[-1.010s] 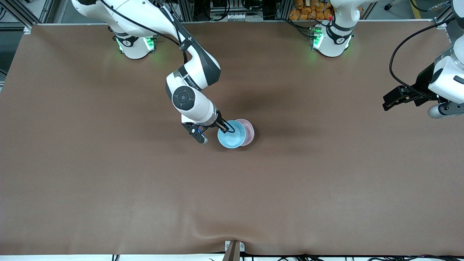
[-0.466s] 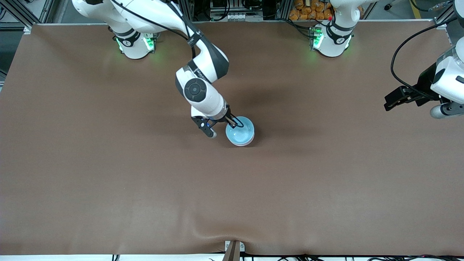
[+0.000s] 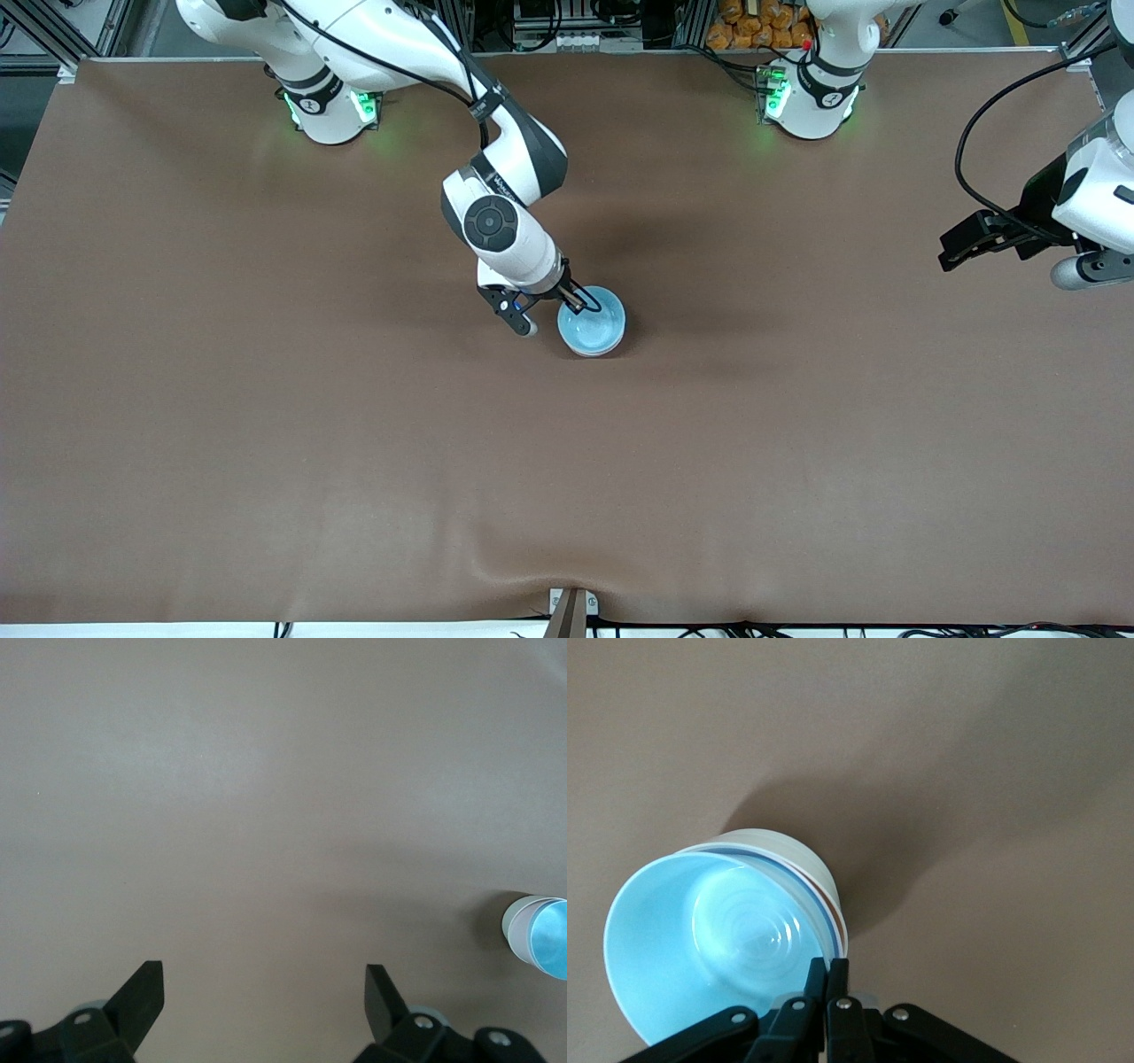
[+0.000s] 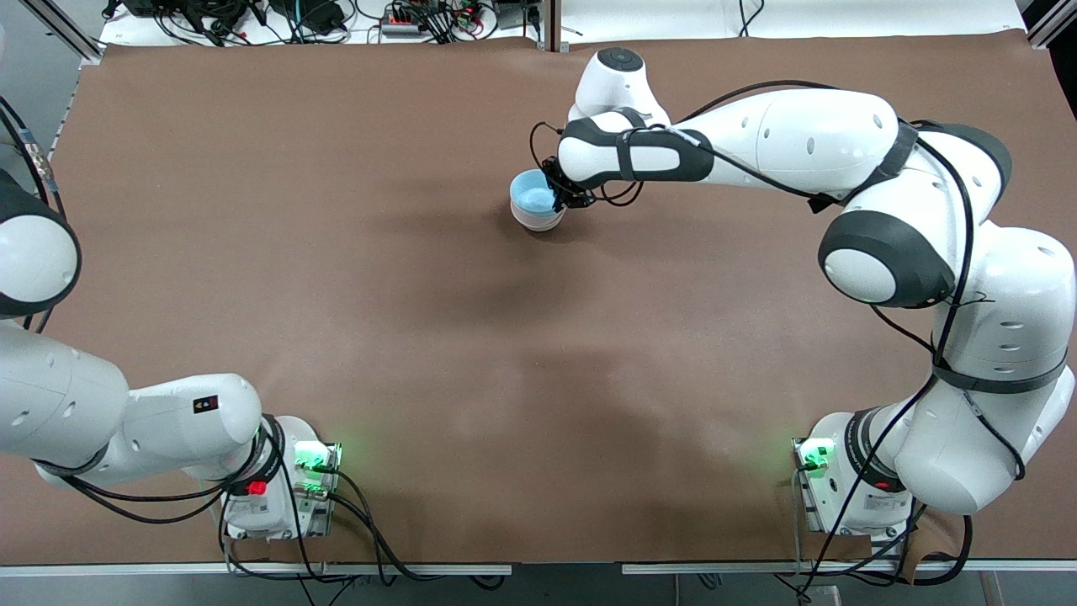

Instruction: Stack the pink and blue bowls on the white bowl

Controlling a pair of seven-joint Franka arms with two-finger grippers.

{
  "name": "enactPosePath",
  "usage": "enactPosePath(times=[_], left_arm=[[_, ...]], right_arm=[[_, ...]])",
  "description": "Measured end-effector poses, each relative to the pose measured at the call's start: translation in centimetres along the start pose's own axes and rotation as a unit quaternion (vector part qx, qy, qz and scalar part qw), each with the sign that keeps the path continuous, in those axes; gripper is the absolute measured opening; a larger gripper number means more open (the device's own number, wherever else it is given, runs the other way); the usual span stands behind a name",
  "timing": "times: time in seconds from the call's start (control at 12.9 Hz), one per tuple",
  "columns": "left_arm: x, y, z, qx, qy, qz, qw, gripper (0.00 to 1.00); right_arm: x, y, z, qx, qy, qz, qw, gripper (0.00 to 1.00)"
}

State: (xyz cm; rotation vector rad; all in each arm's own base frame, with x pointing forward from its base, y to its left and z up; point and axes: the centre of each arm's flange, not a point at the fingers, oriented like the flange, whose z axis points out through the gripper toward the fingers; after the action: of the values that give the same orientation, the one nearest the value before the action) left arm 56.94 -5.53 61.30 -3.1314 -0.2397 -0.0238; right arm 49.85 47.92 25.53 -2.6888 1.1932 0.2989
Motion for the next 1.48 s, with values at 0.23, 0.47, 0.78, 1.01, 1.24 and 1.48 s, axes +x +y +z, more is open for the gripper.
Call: enactPosePath(times=[0.23,0.47,0.78,1.01,1.24,1.48], left_arm=[[0.0,0.0,0.0,0.0,0.0,0.0,1.0,1.0],[0.0,0.0,0.0,0.0,0.0,0.0,1.0,1.0],[0.0,0.0,0.1,0.0,-0.001,0.0,1.0,1.0],[0.0,0.0,0.1,0.0,-0.001,0.0,1.0,1.0],[0.0,0.0,0.2,0.0,-0.002,0.0,1.0,1.0],[0.0,0.0,0.2,0.0,-0.002,0.0,1.0,1.0]], right_arm=[[1.0,0.0,0.0,0.0,0.005,0.006,1.0,0.18],[2.0,-0.3,-0.8,0.004,0.007,0.012,1.0,0.54],[5.0,-2.3,-6.5,-0.02,-0.011,0.025,0.999,0.94],[9.3,-3.1,-12.2,-0.005,-0.016,-0.008,1.0,1.0],[15.3,-2.1,-17.8,0.01,-0.014,-0.022,1.0,1.0],[23.2,1.2,-25.9,0.005,-0.02,-0.056,0.998,1.0]])
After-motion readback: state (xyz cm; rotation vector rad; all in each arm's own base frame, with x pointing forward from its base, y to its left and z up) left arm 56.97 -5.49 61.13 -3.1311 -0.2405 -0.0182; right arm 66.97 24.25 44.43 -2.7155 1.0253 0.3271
